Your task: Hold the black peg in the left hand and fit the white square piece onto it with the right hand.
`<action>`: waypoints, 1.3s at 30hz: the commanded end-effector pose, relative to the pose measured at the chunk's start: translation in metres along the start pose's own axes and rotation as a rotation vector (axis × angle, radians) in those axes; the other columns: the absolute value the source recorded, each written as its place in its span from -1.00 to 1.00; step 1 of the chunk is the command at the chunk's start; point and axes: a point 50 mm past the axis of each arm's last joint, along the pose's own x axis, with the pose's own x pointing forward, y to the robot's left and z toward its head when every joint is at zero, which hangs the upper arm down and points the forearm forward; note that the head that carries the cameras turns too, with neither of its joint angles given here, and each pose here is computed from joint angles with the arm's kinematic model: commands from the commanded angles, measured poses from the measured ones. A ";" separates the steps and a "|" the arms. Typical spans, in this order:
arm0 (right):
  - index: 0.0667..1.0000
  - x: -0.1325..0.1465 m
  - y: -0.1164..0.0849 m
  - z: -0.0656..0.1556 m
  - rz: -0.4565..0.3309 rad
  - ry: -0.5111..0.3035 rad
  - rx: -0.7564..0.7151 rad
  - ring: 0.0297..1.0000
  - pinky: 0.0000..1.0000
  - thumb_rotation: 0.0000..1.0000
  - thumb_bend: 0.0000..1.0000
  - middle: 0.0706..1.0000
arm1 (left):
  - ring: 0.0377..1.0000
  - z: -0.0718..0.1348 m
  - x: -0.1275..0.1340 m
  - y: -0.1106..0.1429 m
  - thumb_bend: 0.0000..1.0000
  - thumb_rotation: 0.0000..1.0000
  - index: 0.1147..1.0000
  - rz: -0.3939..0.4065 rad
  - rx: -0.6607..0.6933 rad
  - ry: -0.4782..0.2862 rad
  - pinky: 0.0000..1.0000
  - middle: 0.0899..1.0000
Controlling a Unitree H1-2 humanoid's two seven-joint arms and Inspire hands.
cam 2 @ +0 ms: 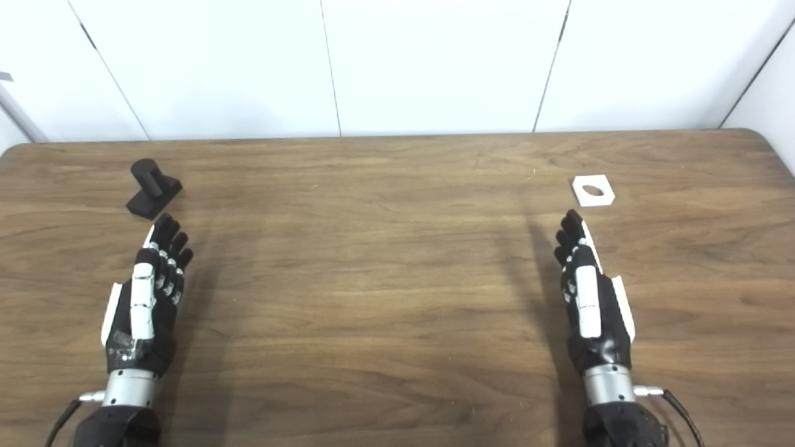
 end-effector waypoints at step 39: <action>0.98 -0.014 -0.017 -0.024 0.006 0.036 0.017 1.00 1.00 1.00 0.00 1.00 | 0.97 -0.031 -0.021 -0.027 -0.29 0.82 0.97 0.012 0.016 0.062 1.00 0.97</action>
